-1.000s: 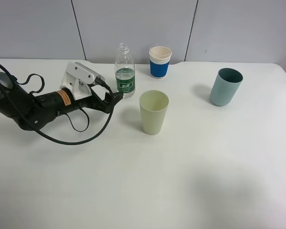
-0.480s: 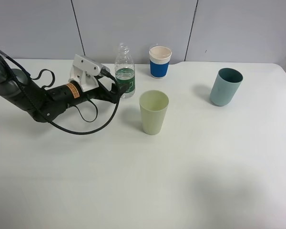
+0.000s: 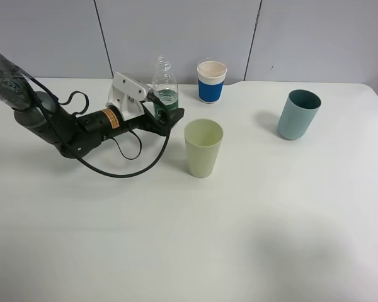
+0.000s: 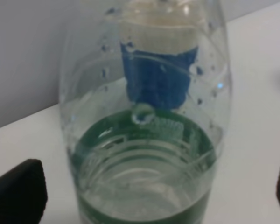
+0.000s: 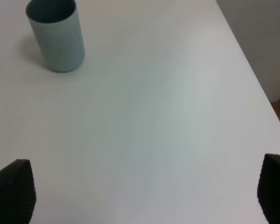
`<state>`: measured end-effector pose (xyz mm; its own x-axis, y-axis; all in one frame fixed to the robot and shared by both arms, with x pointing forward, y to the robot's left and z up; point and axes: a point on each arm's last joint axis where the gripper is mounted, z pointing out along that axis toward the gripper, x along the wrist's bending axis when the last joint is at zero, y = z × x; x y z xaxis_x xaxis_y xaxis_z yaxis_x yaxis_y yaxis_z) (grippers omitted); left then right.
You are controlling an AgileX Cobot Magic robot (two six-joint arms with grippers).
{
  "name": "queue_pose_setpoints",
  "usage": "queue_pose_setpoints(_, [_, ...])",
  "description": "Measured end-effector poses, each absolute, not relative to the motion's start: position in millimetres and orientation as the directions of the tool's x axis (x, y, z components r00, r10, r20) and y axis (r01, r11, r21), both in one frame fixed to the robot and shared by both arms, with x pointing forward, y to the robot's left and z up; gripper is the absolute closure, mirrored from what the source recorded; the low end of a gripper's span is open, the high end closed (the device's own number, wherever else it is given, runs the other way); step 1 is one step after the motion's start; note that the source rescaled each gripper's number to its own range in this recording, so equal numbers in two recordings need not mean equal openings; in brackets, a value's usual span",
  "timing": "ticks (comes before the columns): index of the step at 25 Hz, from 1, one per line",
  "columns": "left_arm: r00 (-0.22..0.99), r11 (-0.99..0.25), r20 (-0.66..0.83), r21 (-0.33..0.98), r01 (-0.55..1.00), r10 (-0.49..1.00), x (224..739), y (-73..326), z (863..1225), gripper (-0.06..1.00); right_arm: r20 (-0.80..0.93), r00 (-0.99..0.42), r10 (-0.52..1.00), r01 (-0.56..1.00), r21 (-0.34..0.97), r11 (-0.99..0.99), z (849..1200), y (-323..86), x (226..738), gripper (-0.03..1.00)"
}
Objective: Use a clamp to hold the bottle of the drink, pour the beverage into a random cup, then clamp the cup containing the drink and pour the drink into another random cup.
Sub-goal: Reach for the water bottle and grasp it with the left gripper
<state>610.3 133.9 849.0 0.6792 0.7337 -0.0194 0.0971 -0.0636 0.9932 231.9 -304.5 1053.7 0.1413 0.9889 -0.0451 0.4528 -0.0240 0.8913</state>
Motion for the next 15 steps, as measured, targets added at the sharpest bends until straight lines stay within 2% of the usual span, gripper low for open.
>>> queue_pose_setpoints(7, [0.683, -0.067, -0.014, 0.993, 0.092, 0.730, 620, 128, 837, -0.06, -0.045, 0.141, 0.989, 0.453, 0.891, -0.024, 1054, -305, 232, -0.03])
queue_pose_setpoints(15, [0.685, -0.050, 0.011, 0.998, 0.038, 0.728, 635, 123, 844, -0.06, -0.045, 0.141, 0.989, 0.453, 0.891, -0.024, 1054, -305, 232, -0.03])
